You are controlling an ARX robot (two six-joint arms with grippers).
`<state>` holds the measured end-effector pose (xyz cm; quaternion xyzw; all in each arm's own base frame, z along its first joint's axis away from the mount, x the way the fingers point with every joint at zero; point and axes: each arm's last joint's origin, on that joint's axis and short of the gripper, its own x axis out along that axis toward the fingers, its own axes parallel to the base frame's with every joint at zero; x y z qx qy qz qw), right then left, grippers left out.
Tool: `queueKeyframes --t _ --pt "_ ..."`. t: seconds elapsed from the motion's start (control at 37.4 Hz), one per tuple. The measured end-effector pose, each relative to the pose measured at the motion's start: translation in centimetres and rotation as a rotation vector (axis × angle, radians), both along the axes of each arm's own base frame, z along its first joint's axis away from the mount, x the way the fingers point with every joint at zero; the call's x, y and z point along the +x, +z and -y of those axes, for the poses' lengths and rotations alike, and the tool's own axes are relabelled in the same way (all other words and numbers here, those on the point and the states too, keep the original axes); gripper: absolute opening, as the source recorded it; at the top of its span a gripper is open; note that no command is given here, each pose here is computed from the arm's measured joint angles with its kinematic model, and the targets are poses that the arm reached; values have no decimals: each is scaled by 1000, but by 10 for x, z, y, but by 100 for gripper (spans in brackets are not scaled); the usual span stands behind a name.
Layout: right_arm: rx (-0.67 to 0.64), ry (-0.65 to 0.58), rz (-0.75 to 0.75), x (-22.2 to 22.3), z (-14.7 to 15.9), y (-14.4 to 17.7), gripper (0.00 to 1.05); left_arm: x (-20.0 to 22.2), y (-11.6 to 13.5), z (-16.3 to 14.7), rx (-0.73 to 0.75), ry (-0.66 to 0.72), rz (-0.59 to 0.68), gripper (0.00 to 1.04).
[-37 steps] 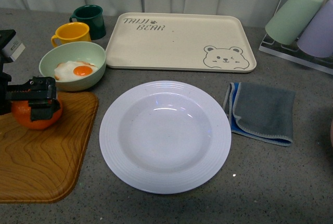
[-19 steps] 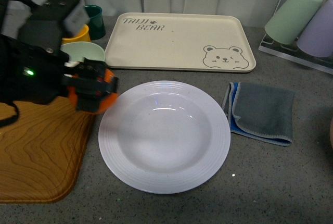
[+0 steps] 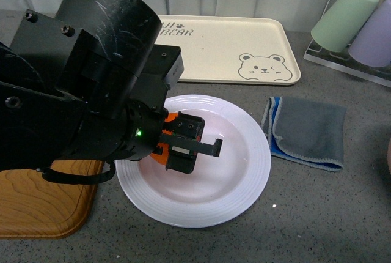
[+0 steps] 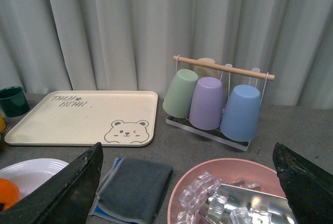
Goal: Place orange and plate with both arms
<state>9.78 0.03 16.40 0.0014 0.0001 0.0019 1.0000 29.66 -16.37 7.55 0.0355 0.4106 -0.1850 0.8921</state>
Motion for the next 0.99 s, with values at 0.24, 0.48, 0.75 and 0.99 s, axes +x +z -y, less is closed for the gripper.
queueKeyframes --t 0.24,0.48,0.75,0.99 --pt "0 0 0 0 0 0 95 2 -10 1 34 11 -27 78" --pt "0 0 0 0 0 0 95 4 -1 -2 12 14 -6 98" --pt "0 0 0 0 0 0 95 6 30 -18 -23 100 99 98" --pt "0 1 0 0 0 0 95 1 16 -30 51 200 314 81"
